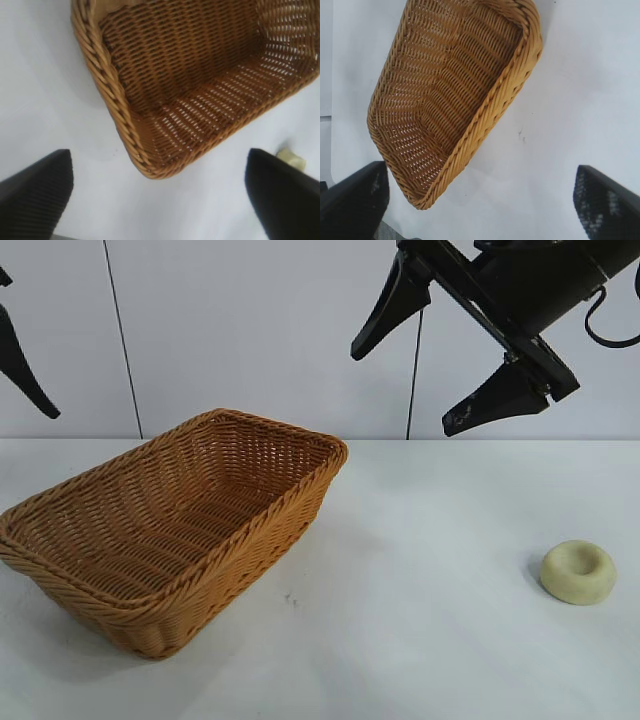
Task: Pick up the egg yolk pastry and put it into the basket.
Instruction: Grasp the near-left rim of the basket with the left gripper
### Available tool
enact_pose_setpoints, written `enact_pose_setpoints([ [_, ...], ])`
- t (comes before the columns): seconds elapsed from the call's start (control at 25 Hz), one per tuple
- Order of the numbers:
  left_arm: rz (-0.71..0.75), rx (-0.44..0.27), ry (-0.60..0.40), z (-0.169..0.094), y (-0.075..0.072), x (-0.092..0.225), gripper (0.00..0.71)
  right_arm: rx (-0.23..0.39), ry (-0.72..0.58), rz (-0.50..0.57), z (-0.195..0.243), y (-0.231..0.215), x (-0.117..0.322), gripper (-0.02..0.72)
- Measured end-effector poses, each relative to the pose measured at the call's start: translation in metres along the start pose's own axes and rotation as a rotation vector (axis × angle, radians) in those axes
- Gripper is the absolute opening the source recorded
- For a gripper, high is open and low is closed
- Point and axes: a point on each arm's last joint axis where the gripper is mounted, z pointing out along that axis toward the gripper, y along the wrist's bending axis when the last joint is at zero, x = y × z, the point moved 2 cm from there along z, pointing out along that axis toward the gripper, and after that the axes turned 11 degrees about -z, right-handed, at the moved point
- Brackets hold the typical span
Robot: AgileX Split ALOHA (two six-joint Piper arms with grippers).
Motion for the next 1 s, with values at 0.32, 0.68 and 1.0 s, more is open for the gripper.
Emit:
enact_pose_setpoints([
  [0.32, -0.097, -0.075, 0.023, 0.027, 0.005, -0.006, 0.684, 0.000, 0.000, 0.000, 0.000, 0.000, 0.000, 0.694],
  [0.68, -0.140, -0.165, 0.015, 0.069, 0.005, 0.008, 0.680, 0.000, 0.000, 0.000, 0.000, 0.000, 0.000, 0.694],
  [1.0, -0.150, -0.230, -0.033, 0.094, 0.014, 0.001, 0.680, 0.000, 0.001, 0.000, 0.000, 0.000, 0.000, 0.694],
])
